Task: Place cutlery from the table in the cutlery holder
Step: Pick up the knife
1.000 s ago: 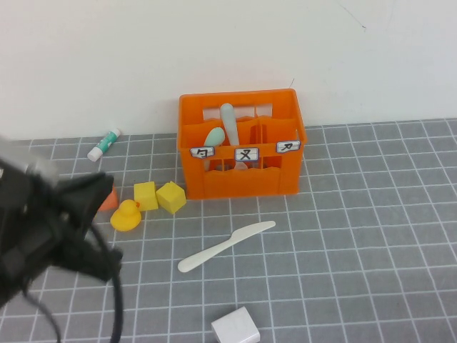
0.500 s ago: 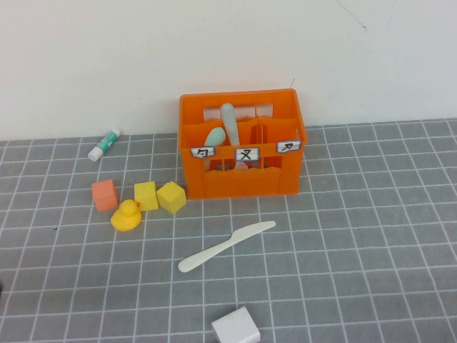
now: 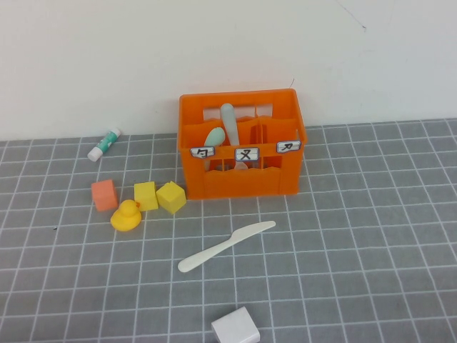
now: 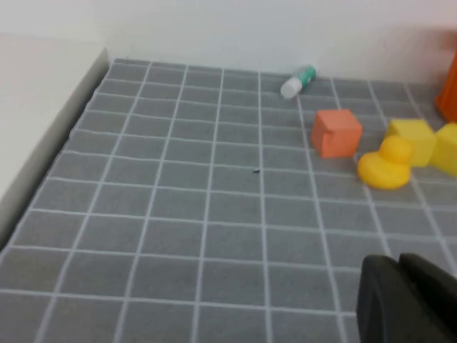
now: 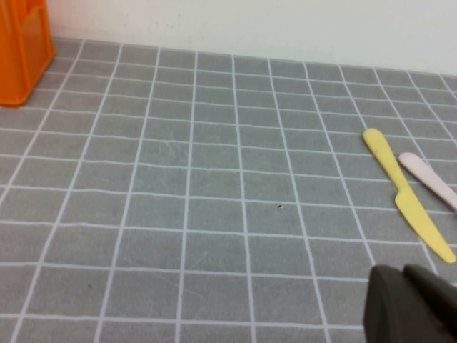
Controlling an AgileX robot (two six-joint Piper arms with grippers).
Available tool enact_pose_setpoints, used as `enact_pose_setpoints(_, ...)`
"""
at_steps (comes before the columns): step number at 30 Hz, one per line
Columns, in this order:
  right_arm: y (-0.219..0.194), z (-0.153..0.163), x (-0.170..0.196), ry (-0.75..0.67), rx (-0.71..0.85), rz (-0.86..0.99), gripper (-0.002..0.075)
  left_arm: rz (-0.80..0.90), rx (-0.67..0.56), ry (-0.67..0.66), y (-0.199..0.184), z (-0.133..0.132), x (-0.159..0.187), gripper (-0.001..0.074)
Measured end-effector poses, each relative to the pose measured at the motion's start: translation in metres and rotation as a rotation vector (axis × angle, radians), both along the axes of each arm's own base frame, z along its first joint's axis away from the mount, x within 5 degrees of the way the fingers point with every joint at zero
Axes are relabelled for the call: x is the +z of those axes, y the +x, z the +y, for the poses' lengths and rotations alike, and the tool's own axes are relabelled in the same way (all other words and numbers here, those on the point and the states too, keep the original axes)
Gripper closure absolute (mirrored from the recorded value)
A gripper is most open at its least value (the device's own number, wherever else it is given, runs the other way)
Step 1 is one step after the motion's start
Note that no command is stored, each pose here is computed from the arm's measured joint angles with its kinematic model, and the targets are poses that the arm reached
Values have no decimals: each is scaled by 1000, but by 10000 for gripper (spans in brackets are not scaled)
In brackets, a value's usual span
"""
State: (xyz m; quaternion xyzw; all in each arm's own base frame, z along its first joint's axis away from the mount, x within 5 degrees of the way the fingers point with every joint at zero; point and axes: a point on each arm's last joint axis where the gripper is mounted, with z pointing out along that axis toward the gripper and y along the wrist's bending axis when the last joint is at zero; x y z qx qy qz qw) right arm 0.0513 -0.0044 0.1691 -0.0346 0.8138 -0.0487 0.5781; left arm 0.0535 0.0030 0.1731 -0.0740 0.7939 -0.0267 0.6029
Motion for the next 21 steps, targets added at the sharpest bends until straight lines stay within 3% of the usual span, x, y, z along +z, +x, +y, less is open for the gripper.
enact_pose_setpoints(4,0,0,0,0,0,0,729,17,-29,107,0,0,0,736)
enact_pose_setpoints(21,0,0,0,0,0,0,729,24,-36,134,-1,0,-1,736)
